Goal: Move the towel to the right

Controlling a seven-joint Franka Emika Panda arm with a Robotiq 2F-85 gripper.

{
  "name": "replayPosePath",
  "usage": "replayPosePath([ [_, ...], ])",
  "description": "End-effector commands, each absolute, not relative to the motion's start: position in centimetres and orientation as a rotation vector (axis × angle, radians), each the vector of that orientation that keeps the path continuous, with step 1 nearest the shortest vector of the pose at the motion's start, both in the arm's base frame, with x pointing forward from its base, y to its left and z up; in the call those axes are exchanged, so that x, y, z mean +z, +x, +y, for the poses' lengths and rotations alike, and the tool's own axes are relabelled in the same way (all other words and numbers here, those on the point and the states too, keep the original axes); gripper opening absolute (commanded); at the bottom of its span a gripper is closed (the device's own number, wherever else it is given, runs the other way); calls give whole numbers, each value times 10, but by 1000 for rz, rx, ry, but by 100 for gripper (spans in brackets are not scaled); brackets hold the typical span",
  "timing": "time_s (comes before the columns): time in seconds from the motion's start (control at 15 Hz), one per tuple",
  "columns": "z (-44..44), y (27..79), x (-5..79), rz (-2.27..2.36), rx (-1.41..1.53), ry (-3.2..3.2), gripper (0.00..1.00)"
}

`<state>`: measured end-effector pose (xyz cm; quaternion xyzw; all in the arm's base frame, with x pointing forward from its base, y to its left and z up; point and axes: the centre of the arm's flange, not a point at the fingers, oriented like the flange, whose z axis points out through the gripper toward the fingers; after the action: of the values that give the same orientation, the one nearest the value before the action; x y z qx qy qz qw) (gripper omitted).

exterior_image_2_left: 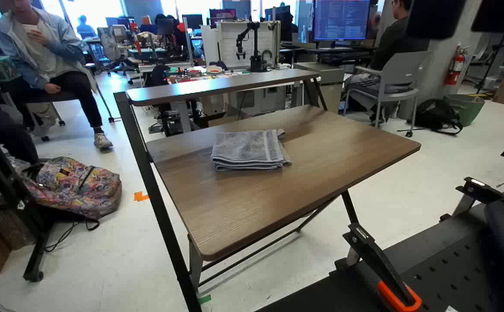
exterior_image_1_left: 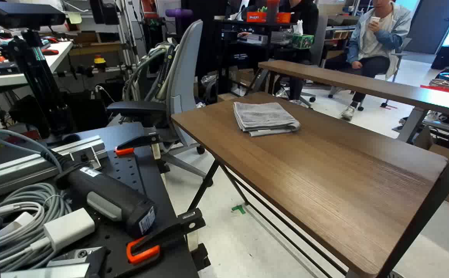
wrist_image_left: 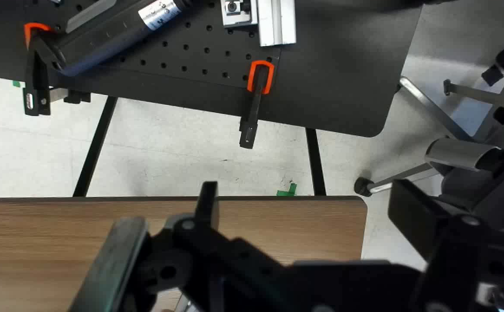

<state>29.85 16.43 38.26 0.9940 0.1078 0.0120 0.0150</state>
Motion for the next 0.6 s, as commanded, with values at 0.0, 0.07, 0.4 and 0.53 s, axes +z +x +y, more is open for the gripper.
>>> replayPosePath([
  [0.0,164,298,383,335,37,3093,100],
  [0.07,164,298,383,335,37,3093,100],
  [0.4,173,324,391,259,79,3128,100],
  [0.53,177,353,398,186,130,3178,100],
])
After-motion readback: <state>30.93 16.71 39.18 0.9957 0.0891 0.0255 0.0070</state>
